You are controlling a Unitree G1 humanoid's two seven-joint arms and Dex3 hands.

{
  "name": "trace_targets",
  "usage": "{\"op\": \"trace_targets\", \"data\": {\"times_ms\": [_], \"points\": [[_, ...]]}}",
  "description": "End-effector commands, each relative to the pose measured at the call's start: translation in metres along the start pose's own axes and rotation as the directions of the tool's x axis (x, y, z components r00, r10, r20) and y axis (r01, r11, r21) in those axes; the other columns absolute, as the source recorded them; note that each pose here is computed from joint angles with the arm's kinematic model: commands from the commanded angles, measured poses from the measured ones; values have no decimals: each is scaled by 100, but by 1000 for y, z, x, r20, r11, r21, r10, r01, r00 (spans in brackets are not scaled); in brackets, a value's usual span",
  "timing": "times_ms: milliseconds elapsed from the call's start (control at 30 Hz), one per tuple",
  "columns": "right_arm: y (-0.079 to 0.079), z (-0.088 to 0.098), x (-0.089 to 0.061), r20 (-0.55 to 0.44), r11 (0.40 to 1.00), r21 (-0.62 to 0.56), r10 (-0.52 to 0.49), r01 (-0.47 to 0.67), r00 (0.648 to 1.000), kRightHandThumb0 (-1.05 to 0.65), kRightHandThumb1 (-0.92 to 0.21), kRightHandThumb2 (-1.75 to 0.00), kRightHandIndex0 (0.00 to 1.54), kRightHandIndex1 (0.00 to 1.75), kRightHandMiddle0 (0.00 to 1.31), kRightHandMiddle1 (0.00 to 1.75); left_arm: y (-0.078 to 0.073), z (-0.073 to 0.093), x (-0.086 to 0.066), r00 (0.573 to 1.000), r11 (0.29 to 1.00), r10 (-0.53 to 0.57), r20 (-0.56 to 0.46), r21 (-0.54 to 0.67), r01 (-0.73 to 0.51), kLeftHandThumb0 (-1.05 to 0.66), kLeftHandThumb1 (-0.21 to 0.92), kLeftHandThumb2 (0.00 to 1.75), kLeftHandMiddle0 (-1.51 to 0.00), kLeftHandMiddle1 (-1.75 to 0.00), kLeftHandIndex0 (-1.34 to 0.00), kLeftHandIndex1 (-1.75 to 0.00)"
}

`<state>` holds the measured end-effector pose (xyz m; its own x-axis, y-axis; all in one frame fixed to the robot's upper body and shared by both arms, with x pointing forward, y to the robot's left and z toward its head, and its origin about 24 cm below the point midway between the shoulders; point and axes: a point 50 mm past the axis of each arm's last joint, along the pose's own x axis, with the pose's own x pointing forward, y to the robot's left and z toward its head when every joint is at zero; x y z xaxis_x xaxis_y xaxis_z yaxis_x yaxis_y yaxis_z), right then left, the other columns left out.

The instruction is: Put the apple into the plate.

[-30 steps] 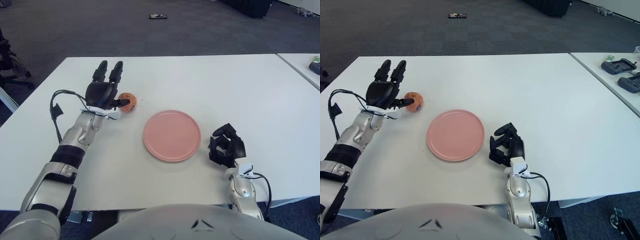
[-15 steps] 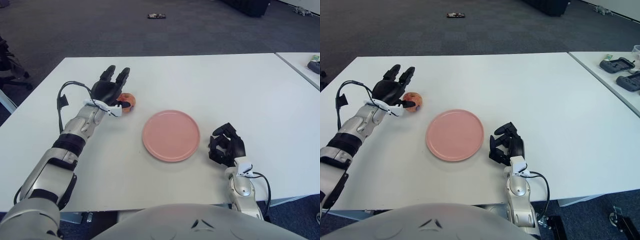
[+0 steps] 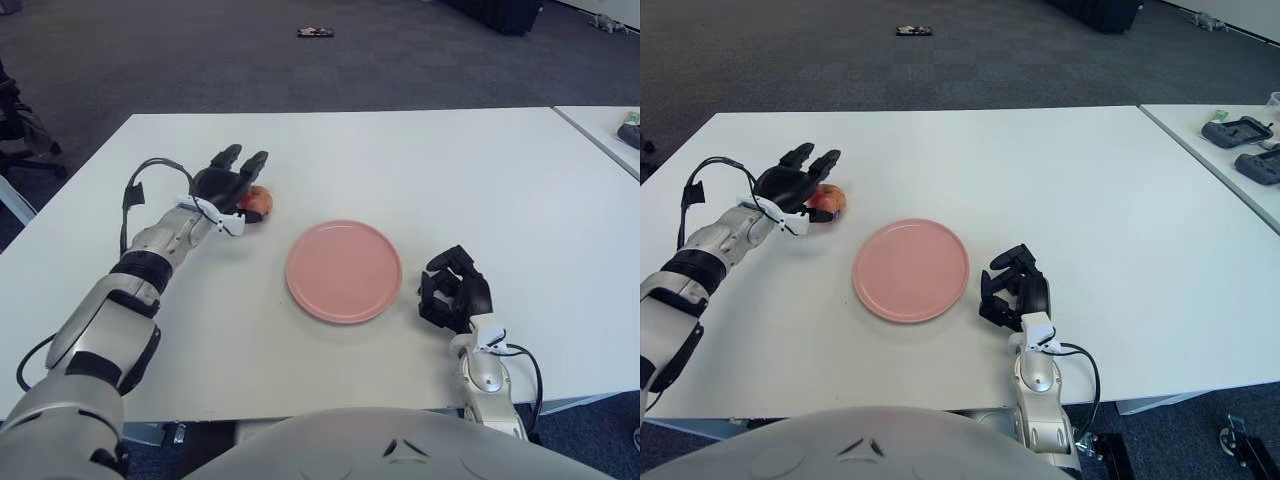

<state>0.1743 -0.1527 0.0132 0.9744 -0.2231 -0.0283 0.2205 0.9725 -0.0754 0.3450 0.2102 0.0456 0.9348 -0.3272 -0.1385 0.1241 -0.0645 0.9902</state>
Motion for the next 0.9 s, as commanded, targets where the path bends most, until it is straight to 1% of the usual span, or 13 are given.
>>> {"op": "trace_targets", "data": {"times_ms": [0, 200, 333, 467, 867], "points": [[-1, 2, 2, 19, 1000, 0, -8, 8, 1000, -42, -49, -111, 76, 154, 47, 175, 6, -1, 7, 999, 999, -31, -9, 27, 32, -105, 92, 37, 0, 0, 0, 0], [-2, 2, 2, 24, 1000, 5, -3, 3, 1000, -42, -49, -111, 76, 155, 47, 175, 1, 1, 13, 995, 995, -92, -35, 27, 93, -105, 92, 37, 0, 0, 0, 0], [-2, 3, 2, 27, 1000, 5, -2, 2, 1000, -42, -49, -111, 76, 155, 47, 175, -1, 2, 15, 993, 993, -112, -44, 26, 113, -105, 92, 38, 0, 0, 0, 0], [-3, 3, 1, 26, 1000, 6, -6, 6, 1000, -43, -49, -111, 76, 156, 48, 175, -6, 4, 18, 985, 987, -157, -68, 10, 158, -105, 92, 39, 0, 0, 0, 0], [-5, 3, 0, 33, 1000, -3, -6, 6, 999, -43, -48, -112, 74, 157, 48, 175, -15, 8, 20, 971, 976, -220, -92, -27, 218, -105, 92, 40, 0, 0, 0, 0]]}}
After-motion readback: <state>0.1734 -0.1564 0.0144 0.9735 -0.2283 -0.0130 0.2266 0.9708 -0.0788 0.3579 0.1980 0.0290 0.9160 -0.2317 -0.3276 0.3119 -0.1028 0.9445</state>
